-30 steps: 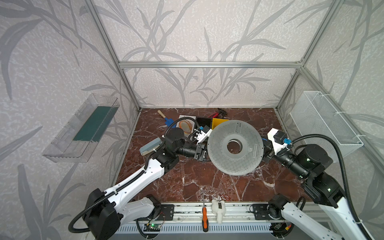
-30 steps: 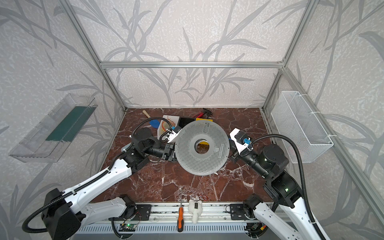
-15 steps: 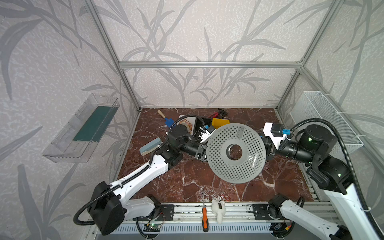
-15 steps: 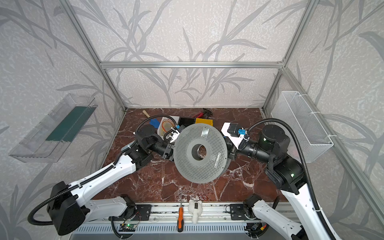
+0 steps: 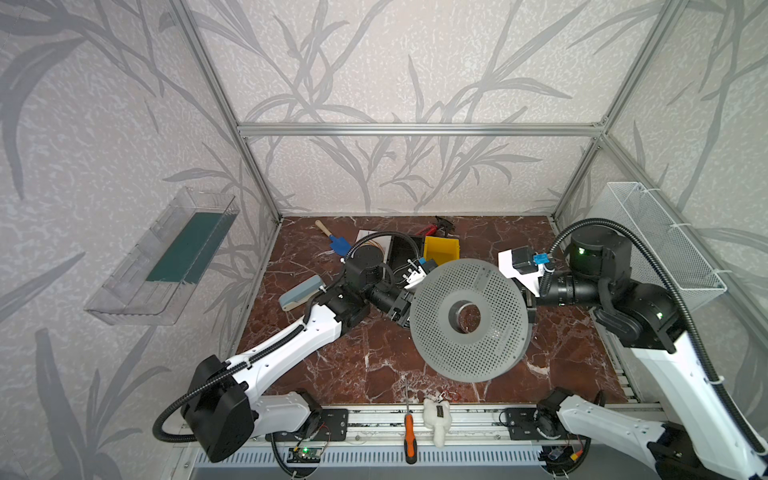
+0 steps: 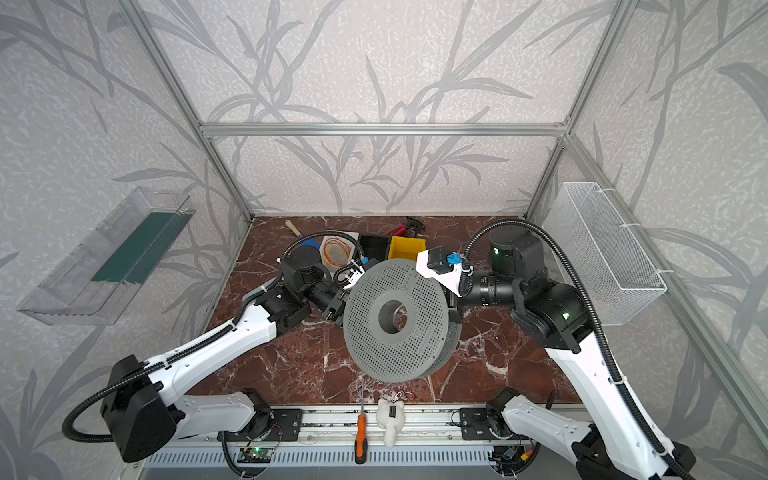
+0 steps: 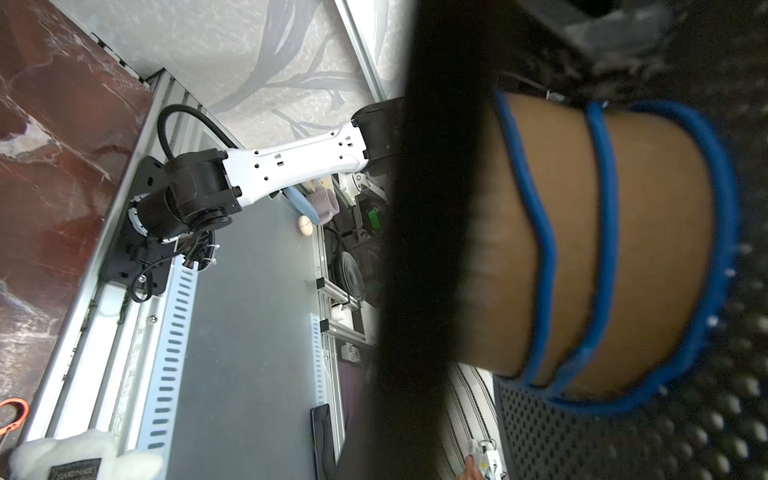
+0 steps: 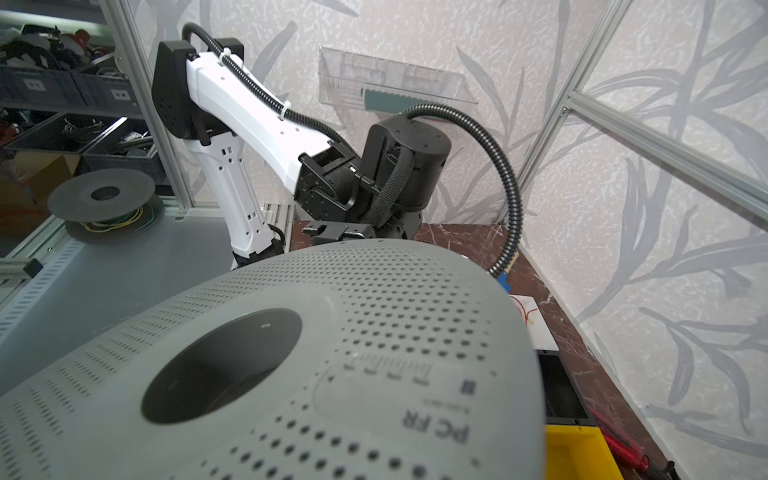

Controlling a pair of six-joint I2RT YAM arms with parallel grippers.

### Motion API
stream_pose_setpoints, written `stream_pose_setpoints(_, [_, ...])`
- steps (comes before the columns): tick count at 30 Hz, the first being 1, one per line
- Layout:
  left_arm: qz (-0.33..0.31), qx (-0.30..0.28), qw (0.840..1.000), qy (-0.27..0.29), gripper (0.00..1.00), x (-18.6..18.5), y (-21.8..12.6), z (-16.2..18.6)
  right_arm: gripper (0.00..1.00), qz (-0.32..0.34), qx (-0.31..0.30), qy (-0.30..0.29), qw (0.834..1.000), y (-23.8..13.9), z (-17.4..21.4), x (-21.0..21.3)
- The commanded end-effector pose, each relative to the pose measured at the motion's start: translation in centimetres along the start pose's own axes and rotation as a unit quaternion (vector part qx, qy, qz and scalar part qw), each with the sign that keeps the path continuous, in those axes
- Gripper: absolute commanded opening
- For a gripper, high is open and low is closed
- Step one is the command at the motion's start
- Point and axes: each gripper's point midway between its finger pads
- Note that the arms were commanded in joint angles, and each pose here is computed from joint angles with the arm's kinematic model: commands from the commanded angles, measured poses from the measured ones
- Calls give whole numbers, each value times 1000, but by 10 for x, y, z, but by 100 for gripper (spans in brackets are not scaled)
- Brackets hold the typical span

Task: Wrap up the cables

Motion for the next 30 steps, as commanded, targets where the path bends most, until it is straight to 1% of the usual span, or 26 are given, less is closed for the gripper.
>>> stream_pose_setpoints(1, [-19,-80,996,-26,0,-1,10,-37,0,-92,56,92,990,37,38,24])
stream_pose_setpoints(8, [-18,-80,996,-30,0,-4,10,-37,0,-102,50,96,989,44,42,28])
stream_pose_setpoints(10, [-18,-81,996,-32,0,-4,10,-38,0,-117,48,102,987,46,42,32])
stream_pose_setpoints(12, [-18,-82,996,-36,0,-3,10,-39,0,-115,57,104,986,48,46,31])
stream_pose_setpoints(14, [-16,-84,996,-34,0,-3,10,-39,0,-93,75,100,988,47,52,25])
stream_pose_setpoints(18, [-15,-100,994,-30,0,-3,6,-41,0,-17,106,78,991,35,61,9])
stream_pose_setpoints(21, [-14,-119,992,-29,0,-2,-1,-45,0,32,113,71,991,25,64,0])
stream_pose_setpoints(23, [-13,-136,990,-27,0,-2,-8,-50,0,42,110,74,990,22,66,1])
stream_pose_setpoints(24, [-13,-146,989,-25,0,-3,-13,-53,4,42,109,79,990,22,67,3])
stream_pose_setpoints(27, [-7,-175,984,-23,0,-6,-29,-61,30,55,108,85,989,18,70,4])
stream_pose_setpoints(30, [12,-199,980,-12,0,-17,-42,-68,43,74,111,84,987,12,73,2])
Point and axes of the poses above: each gripper's point midway between its finger pads, its own y axis out along the fingers, its own x axis along the line the jaws close on, z = x × y, and after that the axes turned 12 degrees about -y, right-handed
